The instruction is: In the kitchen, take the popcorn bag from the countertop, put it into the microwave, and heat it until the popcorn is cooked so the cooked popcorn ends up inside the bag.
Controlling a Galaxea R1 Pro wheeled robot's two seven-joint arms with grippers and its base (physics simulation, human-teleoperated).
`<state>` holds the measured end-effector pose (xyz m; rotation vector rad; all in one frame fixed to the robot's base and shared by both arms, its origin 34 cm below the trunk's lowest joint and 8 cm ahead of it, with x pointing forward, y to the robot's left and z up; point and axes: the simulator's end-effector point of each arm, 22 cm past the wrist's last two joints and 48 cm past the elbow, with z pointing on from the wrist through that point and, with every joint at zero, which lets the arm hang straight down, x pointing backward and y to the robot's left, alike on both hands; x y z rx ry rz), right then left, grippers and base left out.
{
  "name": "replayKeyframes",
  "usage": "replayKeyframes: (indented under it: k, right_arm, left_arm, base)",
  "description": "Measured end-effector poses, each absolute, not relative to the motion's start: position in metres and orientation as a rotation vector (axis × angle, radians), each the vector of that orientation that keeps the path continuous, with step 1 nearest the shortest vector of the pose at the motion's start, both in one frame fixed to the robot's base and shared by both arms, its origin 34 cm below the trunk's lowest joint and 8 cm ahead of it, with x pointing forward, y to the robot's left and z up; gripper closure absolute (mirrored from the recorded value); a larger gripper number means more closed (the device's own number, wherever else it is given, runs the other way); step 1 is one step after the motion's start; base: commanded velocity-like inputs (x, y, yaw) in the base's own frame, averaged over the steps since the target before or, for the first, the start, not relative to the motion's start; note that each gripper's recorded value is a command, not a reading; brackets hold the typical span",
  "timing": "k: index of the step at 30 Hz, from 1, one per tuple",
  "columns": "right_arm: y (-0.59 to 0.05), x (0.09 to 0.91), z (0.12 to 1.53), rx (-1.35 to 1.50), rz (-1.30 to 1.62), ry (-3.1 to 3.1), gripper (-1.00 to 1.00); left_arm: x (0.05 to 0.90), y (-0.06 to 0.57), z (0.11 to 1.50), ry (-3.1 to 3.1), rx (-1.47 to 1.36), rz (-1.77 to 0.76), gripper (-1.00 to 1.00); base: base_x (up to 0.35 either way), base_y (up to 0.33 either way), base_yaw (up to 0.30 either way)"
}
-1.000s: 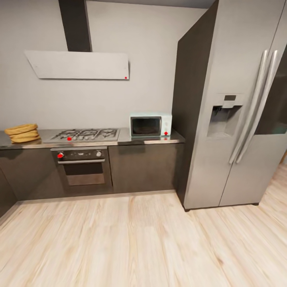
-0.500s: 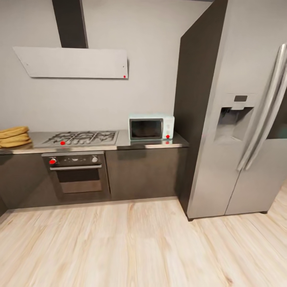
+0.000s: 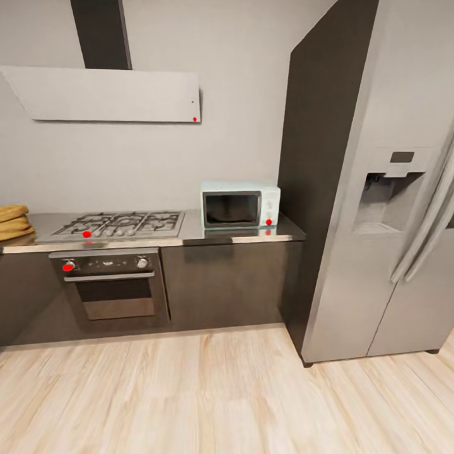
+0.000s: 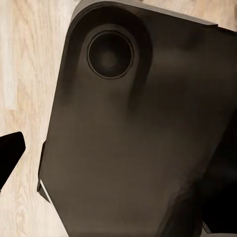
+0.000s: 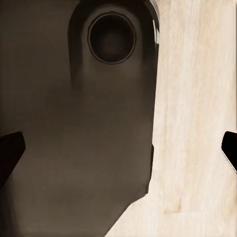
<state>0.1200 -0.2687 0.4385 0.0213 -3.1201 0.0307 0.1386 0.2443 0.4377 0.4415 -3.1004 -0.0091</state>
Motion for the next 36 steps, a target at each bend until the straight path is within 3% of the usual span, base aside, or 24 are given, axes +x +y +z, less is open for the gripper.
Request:
replayKeyframes:
  k: [16,27,36]
  right_arm:
    - [-0.2657,0.1201,0.4384,0.017,0.024,-3.121,-1.00]
    - [-0.2684,0.1204,0.4384,0.017,0.030,-3.122,-1.00]
    - [-0.2684,0.1200,0.4384,0.022,0.028,-3.120,-1.00]
  left_arm:
    - [0.1386,0.2445,0.4377,-3.101,0.441,-0.010,-1.00]
    - [0.1389,0.2442,0.4377,-3.102,0.442,-0.009,-1.00]
    - [0.1409,0.2440,0.4377,-3.111,0.441,-0.009,-1.00]
  base:
    - [0.336,0.000,0.000]
    - [0.336,0.000,0.211]
    - [0.329,0.000,0.021]
